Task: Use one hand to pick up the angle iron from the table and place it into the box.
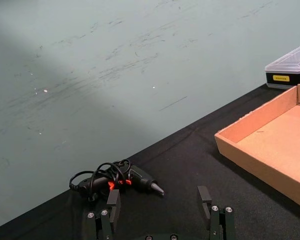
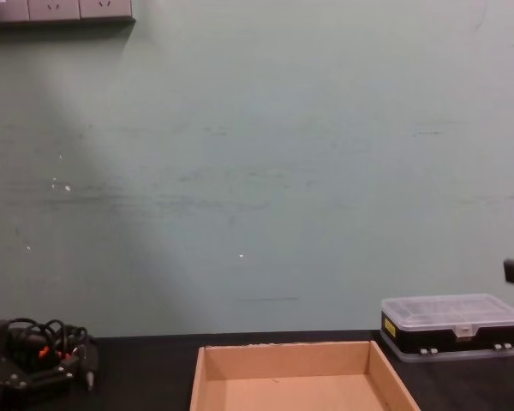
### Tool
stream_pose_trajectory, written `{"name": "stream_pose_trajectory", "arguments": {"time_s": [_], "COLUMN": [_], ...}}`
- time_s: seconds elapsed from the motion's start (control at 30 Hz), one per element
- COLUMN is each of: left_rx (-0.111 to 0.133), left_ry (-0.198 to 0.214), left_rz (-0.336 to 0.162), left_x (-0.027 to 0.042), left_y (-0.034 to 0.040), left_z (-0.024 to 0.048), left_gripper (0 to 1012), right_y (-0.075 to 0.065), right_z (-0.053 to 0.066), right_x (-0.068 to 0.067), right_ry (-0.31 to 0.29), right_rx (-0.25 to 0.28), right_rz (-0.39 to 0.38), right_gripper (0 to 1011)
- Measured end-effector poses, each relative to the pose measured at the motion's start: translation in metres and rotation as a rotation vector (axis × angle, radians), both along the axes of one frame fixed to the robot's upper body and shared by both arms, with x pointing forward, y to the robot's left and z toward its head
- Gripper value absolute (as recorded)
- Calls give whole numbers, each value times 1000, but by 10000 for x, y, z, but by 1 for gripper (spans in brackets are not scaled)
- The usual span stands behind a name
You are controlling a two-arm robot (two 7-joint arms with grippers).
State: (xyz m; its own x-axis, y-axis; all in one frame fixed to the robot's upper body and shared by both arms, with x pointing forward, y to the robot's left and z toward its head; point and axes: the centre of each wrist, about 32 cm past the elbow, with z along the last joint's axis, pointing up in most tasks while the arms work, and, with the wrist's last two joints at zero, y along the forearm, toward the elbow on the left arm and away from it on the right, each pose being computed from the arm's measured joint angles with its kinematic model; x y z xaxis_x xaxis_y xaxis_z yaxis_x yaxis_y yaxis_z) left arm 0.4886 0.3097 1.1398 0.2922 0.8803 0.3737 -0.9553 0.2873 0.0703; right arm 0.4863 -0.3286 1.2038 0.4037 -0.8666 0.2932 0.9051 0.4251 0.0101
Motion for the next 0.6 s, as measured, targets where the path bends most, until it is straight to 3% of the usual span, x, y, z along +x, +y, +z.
{"name": "stream_pose_trajectory", "arguments": {"time_s": [0.23,0.4,0.47,0.6], "left_rx": [0,0,0,0], "left_ry": [0,0,0,0], "left_rz": [0,0,0,0], "left_x": [0,0,0,0], "left_y": [0,0,0,0], "left_z": [0,0,0,0], "left_gripper": [1000,1000,1000,1000], "right_y": [-138,-220,-261,-292], "right_z": [284,421,483,510], "right_x": [-35,-26,-5,17], "right_ry": [41,92,135,176], "right_rx": [18,-11,-43,-76], "right_rz": [127,253,345,422], "right_gripper": [1004,1004,1004,1004]}}
